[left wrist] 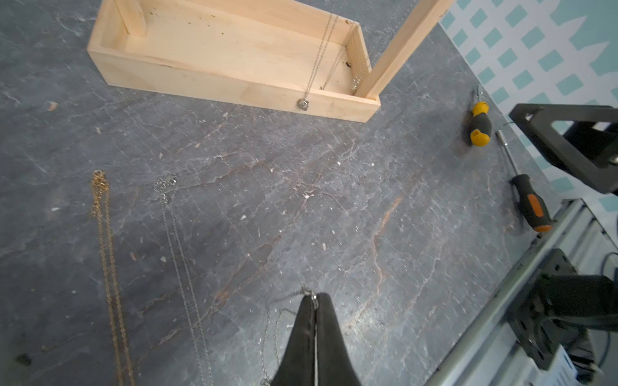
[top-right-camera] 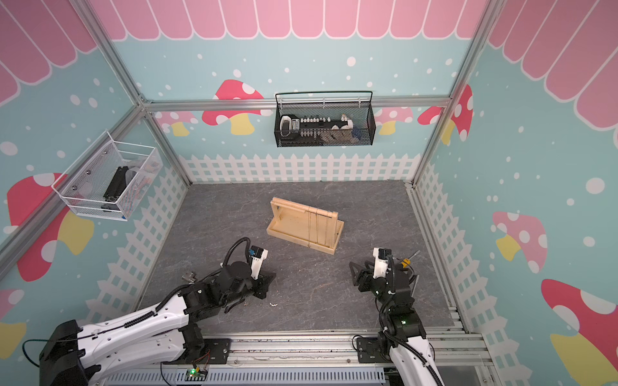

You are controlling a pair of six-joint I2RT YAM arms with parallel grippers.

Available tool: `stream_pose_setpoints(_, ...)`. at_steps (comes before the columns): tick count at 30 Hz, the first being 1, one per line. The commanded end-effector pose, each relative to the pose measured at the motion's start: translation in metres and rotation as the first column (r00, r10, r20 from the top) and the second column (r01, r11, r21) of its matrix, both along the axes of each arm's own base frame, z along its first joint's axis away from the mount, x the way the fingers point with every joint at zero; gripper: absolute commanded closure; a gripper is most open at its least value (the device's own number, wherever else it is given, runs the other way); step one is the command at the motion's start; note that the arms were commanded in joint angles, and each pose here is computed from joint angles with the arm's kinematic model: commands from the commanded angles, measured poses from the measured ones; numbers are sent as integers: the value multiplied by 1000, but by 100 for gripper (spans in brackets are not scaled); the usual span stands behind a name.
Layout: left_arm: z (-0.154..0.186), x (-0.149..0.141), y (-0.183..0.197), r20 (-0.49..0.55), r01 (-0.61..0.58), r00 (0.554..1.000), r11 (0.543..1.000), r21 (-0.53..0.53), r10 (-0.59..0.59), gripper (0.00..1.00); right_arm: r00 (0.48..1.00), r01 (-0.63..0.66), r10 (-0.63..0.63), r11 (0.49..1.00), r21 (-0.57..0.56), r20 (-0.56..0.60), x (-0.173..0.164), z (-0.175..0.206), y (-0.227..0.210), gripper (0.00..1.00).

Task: Take the necklace off the jewelry display stand
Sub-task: Place the necklace at the center of the board.

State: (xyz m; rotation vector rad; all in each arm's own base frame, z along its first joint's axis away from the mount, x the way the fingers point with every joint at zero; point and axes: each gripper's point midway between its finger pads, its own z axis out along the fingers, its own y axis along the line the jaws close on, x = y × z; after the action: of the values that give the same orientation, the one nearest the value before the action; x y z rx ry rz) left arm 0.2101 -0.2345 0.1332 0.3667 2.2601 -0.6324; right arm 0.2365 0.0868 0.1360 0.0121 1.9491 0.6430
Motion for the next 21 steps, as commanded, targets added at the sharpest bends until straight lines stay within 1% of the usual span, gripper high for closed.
stream_pose_setpoints(1, 17, 25, 1, 83, -53, 995, 998, 14, 52, 100, 1000, -1, 1, 1000, 2, 1, 0, -2, 1, 32)
stream_pose_setpoints(5, 9, 42, 6, 86, -99, 992, 994, 50, 94, 100, 1000, 3, -3, 1000, 2, 1, 0, -2, 1, 32)
stream_pose_setpoints(9, -2, 55, 7, 75, -117, 991, 990, 77, 111, 100, 1000, 7, -7, 1000, 3, 0, 2, -3, 0, 32)
stream_pose_setpoints(21, -33, 81, 0, 49, -143, 989, 974, 174, 136, 100, 1000, 7, -7, 1000, 6, -3, 2, -3, 0, 32)
